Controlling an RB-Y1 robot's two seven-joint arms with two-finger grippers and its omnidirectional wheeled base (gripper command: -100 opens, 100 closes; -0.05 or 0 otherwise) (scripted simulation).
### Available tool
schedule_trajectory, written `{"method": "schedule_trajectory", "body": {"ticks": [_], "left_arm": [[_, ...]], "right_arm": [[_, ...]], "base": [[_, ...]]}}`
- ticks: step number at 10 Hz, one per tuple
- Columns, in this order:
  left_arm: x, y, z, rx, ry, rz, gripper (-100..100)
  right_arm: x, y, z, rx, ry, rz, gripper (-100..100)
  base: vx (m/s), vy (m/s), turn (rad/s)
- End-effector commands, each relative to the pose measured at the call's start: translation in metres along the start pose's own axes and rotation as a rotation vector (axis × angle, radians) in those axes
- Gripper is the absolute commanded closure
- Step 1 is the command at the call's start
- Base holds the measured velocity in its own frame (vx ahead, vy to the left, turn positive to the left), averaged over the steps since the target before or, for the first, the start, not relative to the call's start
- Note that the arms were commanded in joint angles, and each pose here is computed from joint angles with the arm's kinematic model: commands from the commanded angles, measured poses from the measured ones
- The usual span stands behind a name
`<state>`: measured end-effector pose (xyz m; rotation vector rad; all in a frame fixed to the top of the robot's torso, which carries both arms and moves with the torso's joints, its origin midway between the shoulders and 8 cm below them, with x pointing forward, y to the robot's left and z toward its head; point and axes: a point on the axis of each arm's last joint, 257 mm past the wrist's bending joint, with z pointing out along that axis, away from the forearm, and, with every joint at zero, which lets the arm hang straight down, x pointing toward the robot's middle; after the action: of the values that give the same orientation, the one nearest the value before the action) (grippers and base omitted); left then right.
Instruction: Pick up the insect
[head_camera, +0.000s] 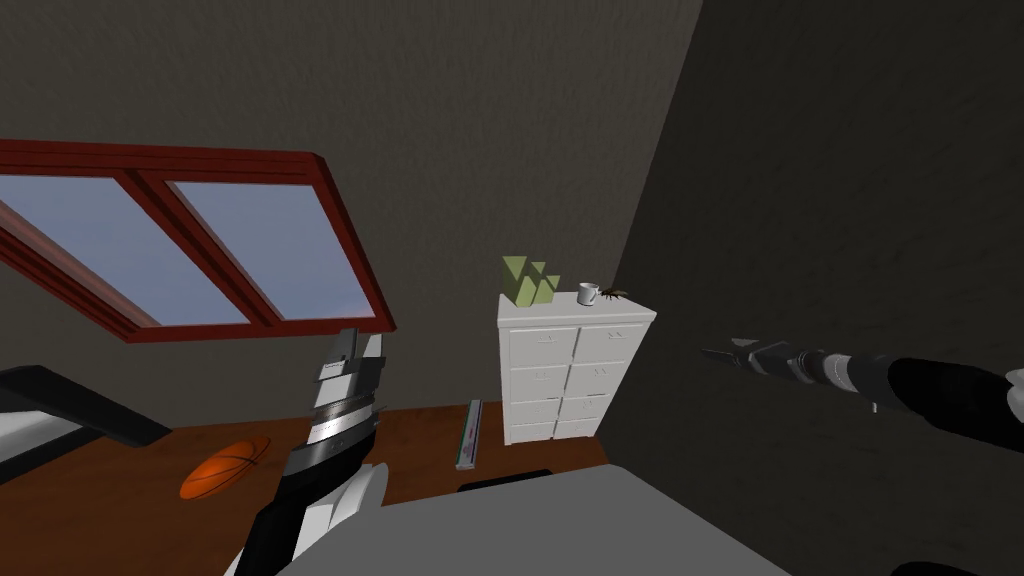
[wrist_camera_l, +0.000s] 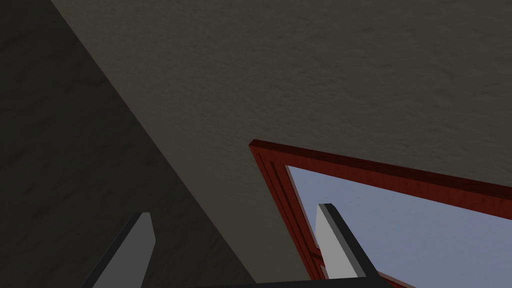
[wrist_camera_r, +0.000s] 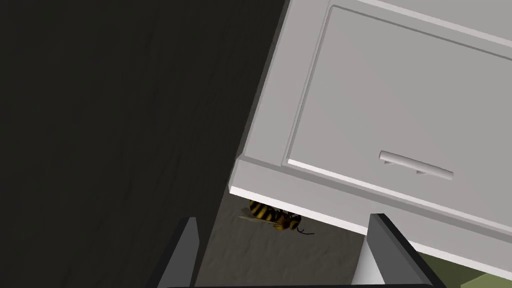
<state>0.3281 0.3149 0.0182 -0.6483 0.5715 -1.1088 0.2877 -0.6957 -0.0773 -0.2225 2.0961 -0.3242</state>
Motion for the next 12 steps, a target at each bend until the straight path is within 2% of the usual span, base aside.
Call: {"method": "schedule_trajectory", "body": {"ticks": [1,3,4,5,6,7,8,10,11,12], "left_arm": [[0.000,0.000,0.000,0.000,0.000,0.000,0],[0.000,0.000,0.000,0.000,0.000,0.000,0],[0.000,0.000,0.000,0.000,0.000,0.000,0],[0.000,0.000,0.000,0.000,0.000,0.000,0],[0.000,0.000,0.000,0.000,0.000,0.000,0],[0.000,0.000,0.000,0.000,0.000,0.000,0],[0.000,0.000,0.000,0.000,0.000,0.000,0],[0.000,0.000,0.000,0.000,0.000,0.000,0],[0.000,0.000,0.000,0.000,0.000,0.000,0],[0.000,0.000,0.000,0.000,0.000,0.000,0]], "right_arm": [[-0.008,-0.020,-0.006,0.026,0.037,-0.062,-100],[-0.022,-0.015,0.003,0.005,0.038,-0.096,-100],[-0.027,-0.032,-0.001,0.030,0.069,-0.138,-100],[-0.038,-0.027,0.006,0.013,0.068,-0.164,-100],[-0.041,-0.043,0.002,0.039,0.098,-0.198,-100],[-0.054,-0.037,0.011,0.019,0.096,-0.228,-100],[-0.056,-0.051,0.007,0.044,0.124,-0.255,-100],[-0.070,-0.043,0.018,0.022,0.121,-0.288,-100],[-0.074,-0.054,0.017,0.039,0.146,-0.317,-100],[-0.081,-0.050,0.022,0.029,0.145,-0.332,-100]], "base": [[0.020,0.037,0.051],[0.011,0.014,0.002],[0.013,0.011,0.037],[0.017,0.010,0.019],[0.029,0.003,0.033],[0.025,0.001,0.015],[0.028,0.001,0.028],[0.017,-0.003,0.007],[0.021,-0.009,0.023],[0.023,-0.015,0.012]]}}
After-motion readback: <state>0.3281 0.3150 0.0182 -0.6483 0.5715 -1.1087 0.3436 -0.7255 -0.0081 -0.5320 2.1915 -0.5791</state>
